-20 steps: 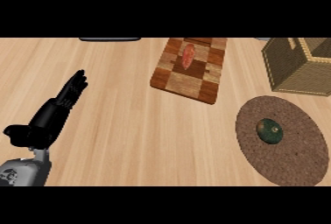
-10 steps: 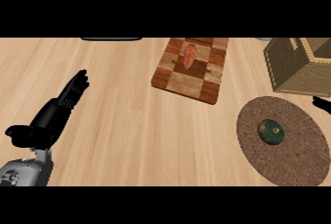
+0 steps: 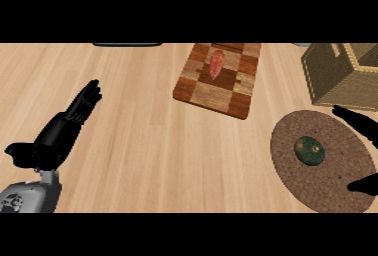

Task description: Pick the squash from the placemat and place it in the basket

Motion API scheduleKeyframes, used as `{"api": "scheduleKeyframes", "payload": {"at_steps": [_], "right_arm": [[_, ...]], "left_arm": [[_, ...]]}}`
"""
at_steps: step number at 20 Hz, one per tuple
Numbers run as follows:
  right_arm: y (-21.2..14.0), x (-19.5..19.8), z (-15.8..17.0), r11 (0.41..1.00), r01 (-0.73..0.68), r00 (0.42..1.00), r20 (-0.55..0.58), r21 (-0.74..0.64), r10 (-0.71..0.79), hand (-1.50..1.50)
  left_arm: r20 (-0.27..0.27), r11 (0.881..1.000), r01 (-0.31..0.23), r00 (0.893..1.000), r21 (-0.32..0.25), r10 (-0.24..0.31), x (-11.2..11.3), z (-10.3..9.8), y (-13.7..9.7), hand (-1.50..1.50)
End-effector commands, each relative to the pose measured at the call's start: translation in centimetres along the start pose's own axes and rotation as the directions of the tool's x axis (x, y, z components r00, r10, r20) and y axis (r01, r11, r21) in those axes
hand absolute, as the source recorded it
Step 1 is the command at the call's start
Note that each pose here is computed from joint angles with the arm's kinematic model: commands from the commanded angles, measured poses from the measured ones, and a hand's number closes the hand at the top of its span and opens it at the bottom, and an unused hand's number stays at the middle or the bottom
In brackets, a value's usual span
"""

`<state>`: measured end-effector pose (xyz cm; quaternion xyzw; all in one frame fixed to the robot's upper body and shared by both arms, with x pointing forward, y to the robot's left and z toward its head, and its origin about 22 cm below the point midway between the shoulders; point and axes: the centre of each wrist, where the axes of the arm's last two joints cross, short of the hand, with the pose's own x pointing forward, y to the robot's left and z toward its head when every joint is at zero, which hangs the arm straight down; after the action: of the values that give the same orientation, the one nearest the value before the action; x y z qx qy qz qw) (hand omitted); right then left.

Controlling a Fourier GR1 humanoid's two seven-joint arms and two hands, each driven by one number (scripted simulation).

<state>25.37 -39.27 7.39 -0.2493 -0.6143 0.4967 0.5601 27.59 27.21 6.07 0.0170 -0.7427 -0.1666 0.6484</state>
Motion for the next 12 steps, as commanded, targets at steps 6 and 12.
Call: {"api": "scheduleKeyframes", "payload": {"at_steps": [6,12], "right_arm": [[1.3,-1.0,-0.1,0.999,0.040,0.997,0.068,-0.010,-0.039,-1.50],[1.3,-0.5,-0.9,1.000,0.028,0.996,0.080,0.009,-0.029,-1.50]], "left_arm": [[0.006,0.999,0.020,1.000,0.025,-0.021,-1.2,-1.4,1.1,0.00],[0.002,1.000,0.008,1.000,-0.004,-0.008,-0.7,-2.0,-1.1,0.00]]}}
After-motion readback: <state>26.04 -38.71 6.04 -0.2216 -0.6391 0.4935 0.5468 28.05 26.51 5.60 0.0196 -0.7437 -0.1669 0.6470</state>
